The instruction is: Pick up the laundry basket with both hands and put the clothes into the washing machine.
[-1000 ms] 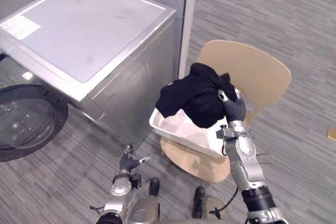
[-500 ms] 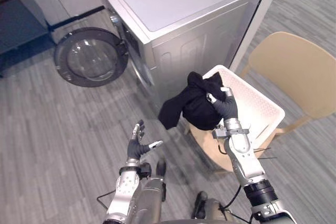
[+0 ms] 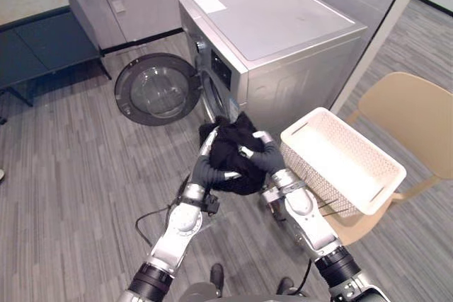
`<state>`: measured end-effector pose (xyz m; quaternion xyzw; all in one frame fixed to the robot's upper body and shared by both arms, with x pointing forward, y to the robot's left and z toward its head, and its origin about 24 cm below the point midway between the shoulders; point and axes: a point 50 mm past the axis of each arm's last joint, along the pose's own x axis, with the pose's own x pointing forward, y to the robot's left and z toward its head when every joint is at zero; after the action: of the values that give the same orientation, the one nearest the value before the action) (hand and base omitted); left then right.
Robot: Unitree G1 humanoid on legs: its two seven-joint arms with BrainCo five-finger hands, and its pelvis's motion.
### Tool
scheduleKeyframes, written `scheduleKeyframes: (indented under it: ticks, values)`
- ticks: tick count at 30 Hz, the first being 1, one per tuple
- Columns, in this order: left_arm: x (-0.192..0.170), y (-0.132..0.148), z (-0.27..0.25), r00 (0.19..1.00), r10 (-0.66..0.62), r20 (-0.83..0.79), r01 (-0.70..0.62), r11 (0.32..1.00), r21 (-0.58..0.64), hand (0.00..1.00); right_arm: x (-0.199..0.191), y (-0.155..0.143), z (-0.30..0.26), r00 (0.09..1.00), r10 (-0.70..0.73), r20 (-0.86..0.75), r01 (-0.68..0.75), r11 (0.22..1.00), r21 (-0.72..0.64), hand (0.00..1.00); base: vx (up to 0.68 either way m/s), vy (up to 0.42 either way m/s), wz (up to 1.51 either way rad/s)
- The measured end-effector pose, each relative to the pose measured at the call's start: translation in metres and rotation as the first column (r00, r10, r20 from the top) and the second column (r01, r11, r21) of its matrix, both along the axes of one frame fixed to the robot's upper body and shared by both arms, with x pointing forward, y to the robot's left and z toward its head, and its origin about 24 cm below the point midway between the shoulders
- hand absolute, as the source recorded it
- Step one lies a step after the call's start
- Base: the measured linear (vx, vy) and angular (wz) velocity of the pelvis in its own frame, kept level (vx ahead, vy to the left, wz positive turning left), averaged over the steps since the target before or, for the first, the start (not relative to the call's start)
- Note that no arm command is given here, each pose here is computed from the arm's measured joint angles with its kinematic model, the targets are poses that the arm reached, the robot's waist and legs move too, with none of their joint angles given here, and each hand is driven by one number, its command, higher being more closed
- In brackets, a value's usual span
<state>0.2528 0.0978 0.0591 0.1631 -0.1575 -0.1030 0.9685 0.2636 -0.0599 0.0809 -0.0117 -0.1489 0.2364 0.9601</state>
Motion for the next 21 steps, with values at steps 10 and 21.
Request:
scheduleKeyframes:
  ticks: [10,21]
  values:
    - [0.002,0.003,-0.017,0.998,-0.027,-0.056,0.032,0.994,0.102,1.0,-0.005,0.013,-0.017,0.987,0.123,-0.101,-0.127,0.991,-0.033,0.0,-0.04,-0.051,-0.05]
    - [0.003,0.007,-0.024,0.996,-0.001,-0.092,0.01,0.995,0.102,1.0,-0.007,0.01,-0.015,0.991,0.122,-0.063,-0.127,0.987,-0.094,0.0,-0.03,-0.04,-0.05]
